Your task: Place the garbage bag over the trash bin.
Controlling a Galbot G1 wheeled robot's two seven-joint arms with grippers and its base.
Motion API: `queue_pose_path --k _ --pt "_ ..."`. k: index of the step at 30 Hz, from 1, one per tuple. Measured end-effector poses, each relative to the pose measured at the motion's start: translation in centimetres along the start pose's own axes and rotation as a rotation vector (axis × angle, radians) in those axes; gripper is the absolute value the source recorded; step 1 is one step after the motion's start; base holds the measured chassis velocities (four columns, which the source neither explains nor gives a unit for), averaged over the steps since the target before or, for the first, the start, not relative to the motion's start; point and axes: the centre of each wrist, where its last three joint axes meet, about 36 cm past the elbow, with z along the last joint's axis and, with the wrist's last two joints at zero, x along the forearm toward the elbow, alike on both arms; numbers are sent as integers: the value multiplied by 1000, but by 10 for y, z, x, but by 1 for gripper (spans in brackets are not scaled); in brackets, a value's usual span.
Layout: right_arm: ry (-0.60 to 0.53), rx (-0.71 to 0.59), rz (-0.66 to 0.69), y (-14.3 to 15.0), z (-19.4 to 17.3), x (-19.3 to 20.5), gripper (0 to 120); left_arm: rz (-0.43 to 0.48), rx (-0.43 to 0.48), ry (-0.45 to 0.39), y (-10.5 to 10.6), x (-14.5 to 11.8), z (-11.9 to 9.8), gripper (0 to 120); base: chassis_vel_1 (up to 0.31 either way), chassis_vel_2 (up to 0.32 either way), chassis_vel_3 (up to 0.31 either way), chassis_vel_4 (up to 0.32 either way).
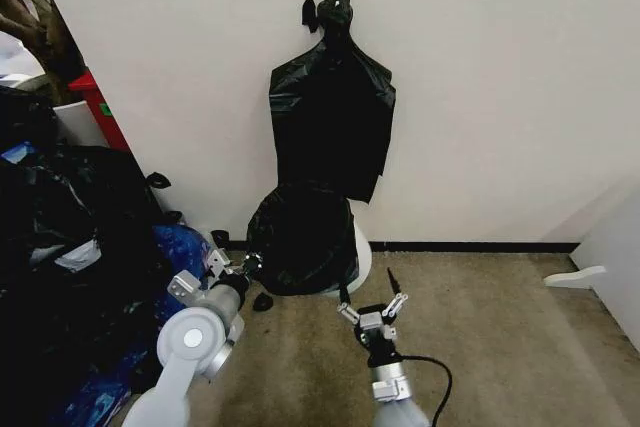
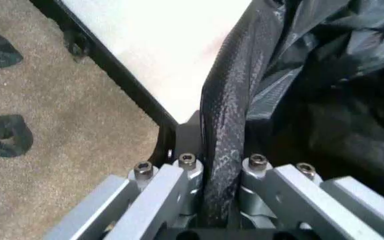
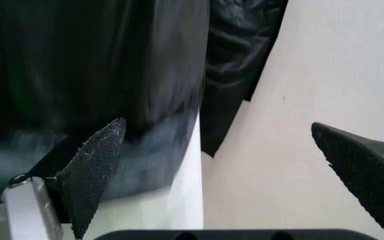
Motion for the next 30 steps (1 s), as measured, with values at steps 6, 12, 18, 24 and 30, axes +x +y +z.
queue_pose_path --k 6,12,18,24,30 --pt "-40 -48 -17 -39 -17 -21 100 4 -69 -7 6 -8 15 4 0 0 0 0" --pt "-46 -55 9 -88 -20 -50 100 30 -161 -2 11 -12 34 4 0 0 0 0" --pt "-151 -417 -165 -147 -14 -89 100 216 -416 -173 46 -23 38 4 0 0 0 0" --pt "-284 -444 -385 -194 6 -120 100 451 -652 -247 91 -44 36 3 0 0 0 0" --pt "-325 -387 -574 -218 12 -138 100 794 -967 -291 131 -61 27 3 0 0 0 0"
